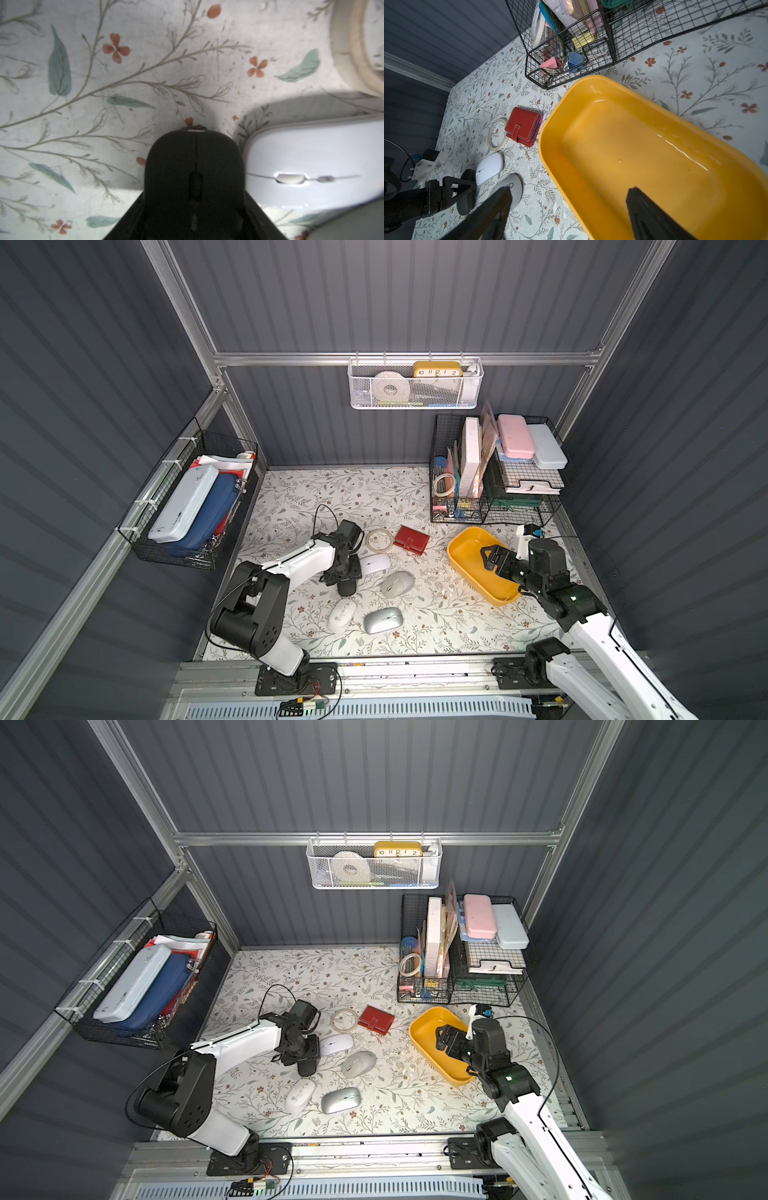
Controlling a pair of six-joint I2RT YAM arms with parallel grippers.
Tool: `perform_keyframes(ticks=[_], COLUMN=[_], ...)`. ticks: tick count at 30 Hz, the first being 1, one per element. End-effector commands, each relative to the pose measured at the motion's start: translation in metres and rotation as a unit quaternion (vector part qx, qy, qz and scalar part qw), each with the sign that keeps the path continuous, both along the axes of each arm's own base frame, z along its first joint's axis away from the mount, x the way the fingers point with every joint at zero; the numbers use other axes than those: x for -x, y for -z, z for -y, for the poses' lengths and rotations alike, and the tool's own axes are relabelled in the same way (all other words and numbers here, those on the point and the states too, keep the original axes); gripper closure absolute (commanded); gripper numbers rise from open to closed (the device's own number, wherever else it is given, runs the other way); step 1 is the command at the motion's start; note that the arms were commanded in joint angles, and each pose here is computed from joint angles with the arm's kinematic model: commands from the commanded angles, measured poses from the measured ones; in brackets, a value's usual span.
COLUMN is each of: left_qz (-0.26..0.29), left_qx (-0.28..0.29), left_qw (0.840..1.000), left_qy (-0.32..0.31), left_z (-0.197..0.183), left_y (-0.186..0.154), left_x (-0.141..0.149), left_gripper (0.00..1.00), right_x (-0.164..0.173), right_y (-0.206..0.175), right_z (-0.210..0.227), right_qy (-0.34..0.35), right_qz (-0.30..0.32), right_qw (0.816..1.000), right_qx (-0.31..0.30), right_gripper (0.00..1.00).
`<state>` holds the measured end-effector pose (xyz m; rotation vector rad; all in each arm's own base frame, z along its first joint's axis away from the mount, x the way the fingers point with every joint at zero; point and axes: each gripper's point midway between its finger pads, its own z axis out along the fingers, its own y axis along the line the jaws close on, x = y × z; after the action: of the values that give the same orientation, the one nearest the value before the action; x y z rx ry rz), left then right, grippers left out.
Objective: Put the mouse in the storage box
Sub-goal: Pick up the mouse from the center of the board.
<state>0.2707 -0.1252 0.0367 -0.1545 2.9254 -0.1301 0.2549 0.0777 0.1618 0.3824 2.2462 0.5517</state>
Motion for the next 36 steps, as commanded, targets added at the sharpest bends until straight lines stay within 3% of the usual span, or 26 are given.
perform_keyframes(ticks=[1,5,10,16,19,27,36], left_qz=[0.057,0.135,0.221,0.348,0.384,0.397,0.399], left_qx=[0.058,0.173,0.203,0.190,0.170,0.138,0.143], left_qw=[0.995,0.960,0.913,0.797,0.761,0.705,0.695], left_qy=[0.062,0.172,0.277,0.457,0.494,0.571,0.581], left_z=[0.024,0.075,0.114,0.161,0.162,0.161,0.159], left_y=[-0.045,-0.106,-0.170,-0.211,-0.216,-0.209,-0.212], left_x=[-0.011,-0.019,-0.021,0.009,0.013,0.028,0.036], left_gripper=[0.55,0.52,0.54,0.51,0.50,0.52,0.55], right_x=[-0.001,-0.002,-0.004,-0.002,0.001,0.015,0.010], right_y=[-0.008,-0.024,-0.062,-0.110,-0.130,-0.140,-0.120], right_z=[-0.004,-0.015,-0.047,-0.107,-0.132,-0.190,-0.233], right_qy=[-0.001,-0.022,-0.077,-0.187,-0.225,-0.301,-0.326], right_qz=[0.007,0.017,0.048,0.059,0.068,0.046,0.001], right_qw=[1.000,0.999,0.989,0.958,0.945,0.923,0.922], right_qx=[-0.015,-0.043,-0.116,-0.211,-0.226,-0.234,-0.211], right_gripper=[0.08,0.10,0.11,0.12,0.13,0.14,0.19])
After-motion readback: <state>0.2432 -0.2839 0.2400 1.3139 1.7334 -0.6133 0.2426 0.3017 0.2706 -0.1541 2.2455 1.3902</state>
